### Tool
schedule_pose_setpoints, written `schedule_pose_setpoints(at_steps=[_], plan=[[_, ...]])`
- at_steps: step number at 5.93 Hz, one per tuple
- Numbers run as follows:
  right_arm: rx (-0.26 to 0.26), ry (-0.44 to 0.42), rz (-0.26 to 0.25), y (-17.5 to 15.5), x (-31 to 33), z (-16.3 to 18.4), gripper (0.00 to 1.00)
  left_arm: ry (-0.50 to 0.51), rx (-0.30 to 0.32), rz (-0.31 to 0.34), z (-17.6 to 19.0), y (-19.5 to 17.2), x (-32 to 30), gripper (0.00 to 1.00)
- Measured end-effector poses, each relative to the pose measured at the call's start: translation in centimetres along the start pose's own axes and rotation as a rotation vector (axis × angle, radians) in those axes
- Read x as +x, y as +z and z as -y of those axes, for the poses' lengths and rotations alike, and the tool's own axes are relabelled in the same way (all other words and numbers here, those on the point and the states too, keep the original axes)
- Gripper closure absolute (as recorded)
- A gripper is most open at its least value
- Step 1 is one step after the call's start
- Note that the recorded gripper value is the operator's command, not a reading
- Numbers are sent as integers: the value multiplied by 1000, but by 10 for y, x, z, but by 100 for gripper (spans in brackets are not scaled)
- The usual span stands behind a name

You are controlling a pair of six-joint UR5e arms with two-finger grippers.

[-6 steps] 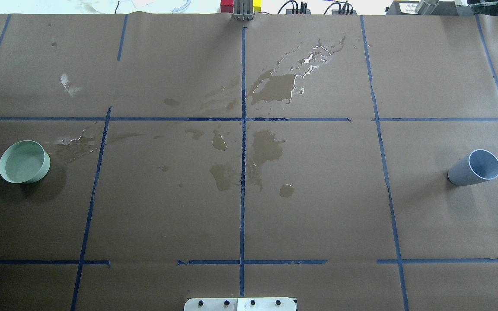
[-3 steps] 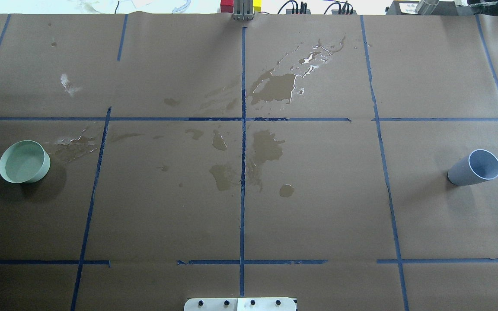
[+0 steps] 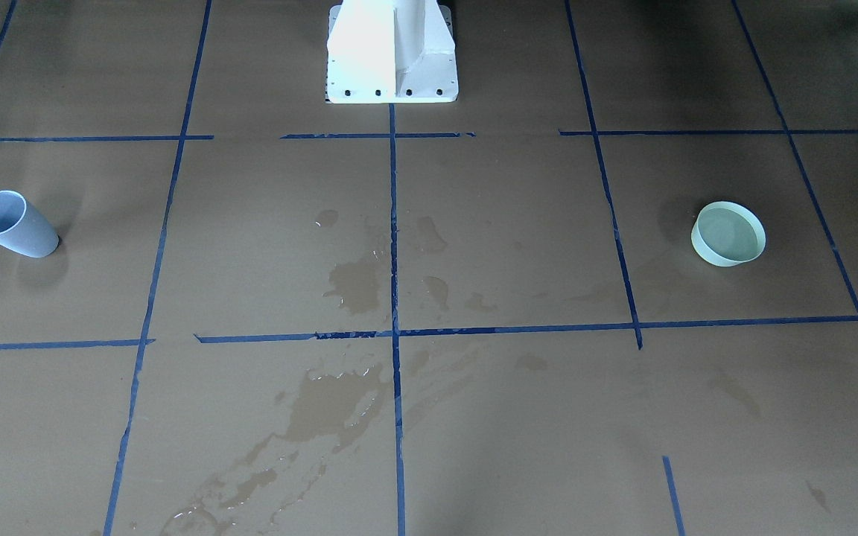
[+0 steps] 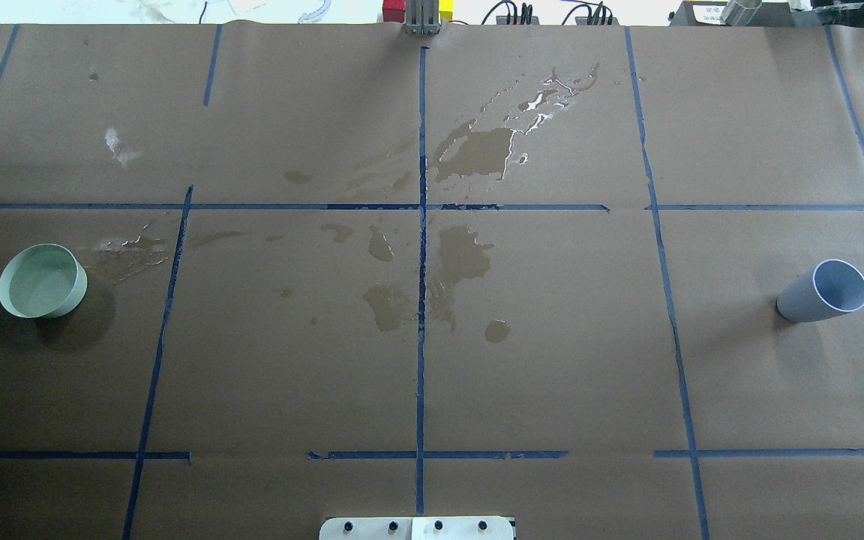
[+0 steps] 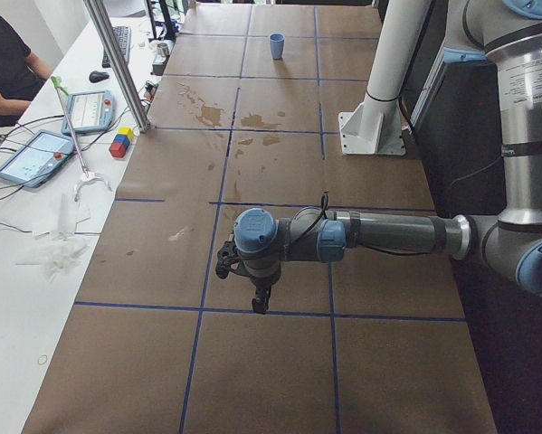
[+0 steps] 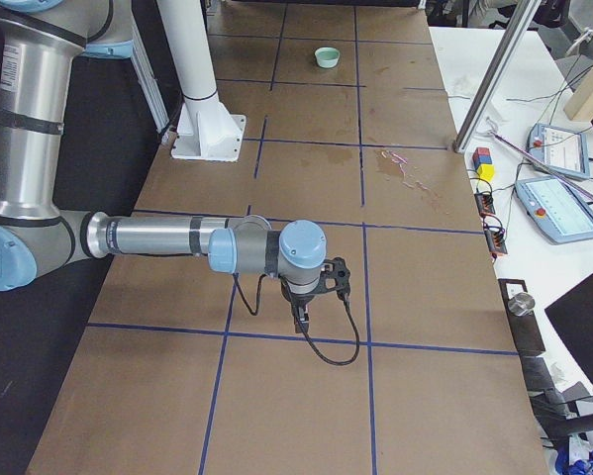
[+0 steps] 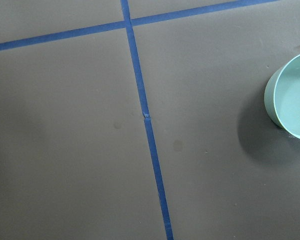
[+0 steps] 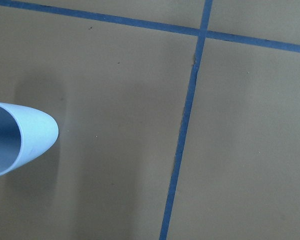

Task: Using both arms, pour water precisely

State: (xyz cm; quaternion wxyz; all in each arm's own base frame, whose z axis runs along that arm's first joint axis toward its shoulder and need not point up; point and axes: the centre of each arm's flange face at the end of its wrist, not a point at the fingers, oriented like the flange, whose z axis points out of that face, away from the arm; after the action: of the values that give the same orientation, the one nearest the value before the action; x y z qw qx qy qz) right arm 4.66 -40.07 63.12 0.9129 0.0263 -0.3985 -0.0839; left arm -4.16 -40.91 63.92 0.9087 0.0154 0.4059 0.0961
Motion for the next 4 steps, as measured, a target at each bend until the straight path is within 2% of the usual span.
schedule_pose_setpoints(at_steps=[2,4], plan=[[8,-8,-2,1,1,0,0,-7,-18,48,-4,3,-8,0],[8,-9,-2,2,2,-1,0,-32,-39,63,-10,6,-13,0]])
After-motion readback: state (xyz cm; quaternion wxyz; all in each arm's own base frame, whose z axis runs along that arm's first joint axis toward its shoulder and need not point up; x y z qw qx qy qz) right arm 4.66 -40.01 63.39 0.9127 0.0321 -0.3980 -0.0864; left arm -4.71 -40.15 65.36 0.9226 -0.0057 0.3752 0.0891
